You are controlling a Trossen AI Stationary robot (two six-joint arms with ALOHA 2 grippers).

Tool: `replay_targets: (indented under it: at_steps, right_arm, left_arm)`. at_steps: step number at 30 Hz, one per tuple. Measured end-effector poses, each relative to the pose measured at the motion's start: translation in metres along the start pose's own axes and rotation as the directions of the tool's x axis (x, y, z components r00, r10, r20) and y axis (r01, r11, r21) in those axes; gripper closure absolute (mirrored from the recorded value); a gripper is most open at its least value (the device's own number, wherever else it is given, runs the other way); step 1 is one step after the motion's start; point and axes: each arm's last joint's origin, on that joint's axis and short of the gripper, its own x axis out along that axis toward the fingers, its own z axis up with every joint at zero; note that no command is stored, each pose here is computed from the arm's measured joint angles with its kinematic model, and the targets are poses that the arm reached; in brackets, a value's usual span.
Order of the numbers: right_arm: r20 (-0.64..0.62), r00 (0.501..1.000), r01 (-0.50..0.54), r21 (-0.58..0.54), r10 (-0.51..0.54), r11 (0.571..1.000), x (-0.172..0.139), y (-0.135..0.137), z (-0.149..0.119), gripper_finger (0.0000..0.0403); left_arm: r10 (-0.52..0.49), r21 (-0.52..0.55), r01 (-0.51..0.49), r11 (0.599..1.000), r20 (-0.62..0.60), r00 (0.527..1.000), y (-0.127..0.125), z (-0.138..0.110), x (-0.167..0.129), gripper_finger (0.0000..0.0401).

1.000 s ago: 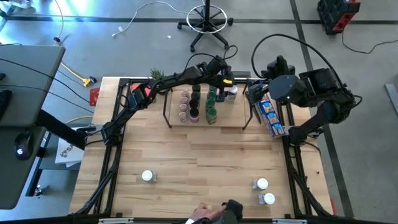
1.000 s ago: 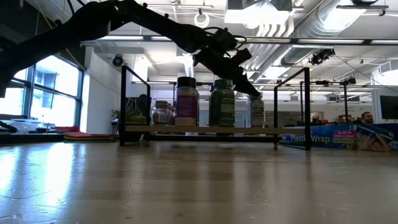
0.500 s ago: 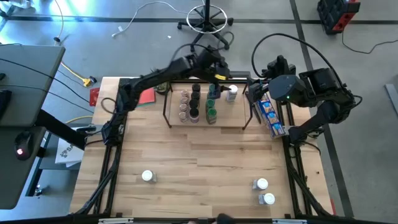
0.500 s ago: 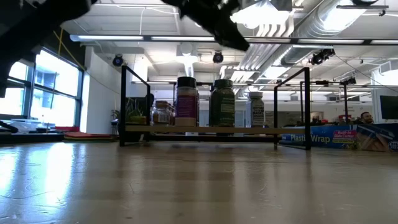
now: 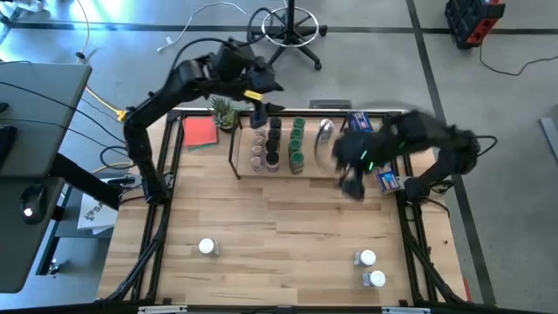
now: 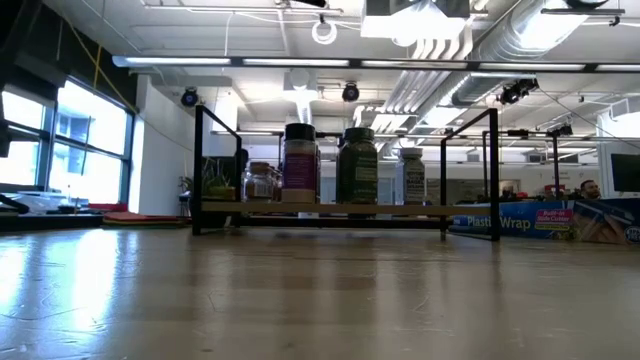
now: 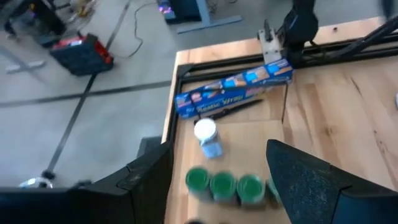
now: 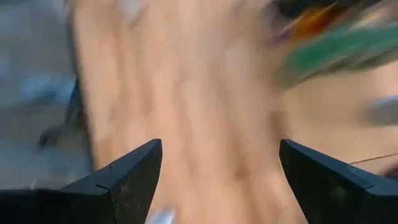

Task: Shelf spices
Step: Put the white seasoning bottle aligned with the other green seasoning bottle on the shelf

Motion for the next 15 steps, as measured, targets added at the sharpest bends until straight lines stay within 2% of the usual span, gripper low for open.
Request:
replay_targets:
  at_steps: [2, 5, 9, 11, 15]
  right_arm:
    - [-0.125, 0.990, -0.073, -0.045, 0.067, 0.996, 0.023, 0.018, -0.010, 0.0084]
    - [-0.276, 0.957, -0.124, -0.102, 0.092, 0.987, 0.054, 0.045, -0.034, 0.0084]
    - [-0.379, 0.917, -0.173, -0.095, 0.125, 0.980, 0.088, 0.082, -0.070, 0.0084]
    - [-0.414, 0.902, -0.153, -0.040, 0.123, 0.987, 0.099, 0.096, -0.089, 0.0084]
    - [-0.488, 0.870, -0.043, 0.056, 0.064, 0.998, 0.113, 0.109, -0.123, 0.0084]
  left_arm:
    - [0.012, -0.018, -0.012, 1.000, -0.023, 1.000, 0.001, -0.003, -0.011, 0.0148]
    - [0.022, -0.026, -0.024, 0.999, -0.070, 0.997, -0.001, -0.007, -0.023, 0.0148]
    - [0.007, -0.032, -0.011, 0.999, -0.130, 0.992, -0.004, -0.013, -0.029, 0.0148]
    - [-0.007, -0.035, 0.002, 0.999, -0.160, 0.987, -0.005, -0.016, -0.029, 0.0148]
    - [-0.026, -0.041, 0.018, 0.999, -0.199, 0.980, -0.007, -0.019, -0.030, 0.0149]
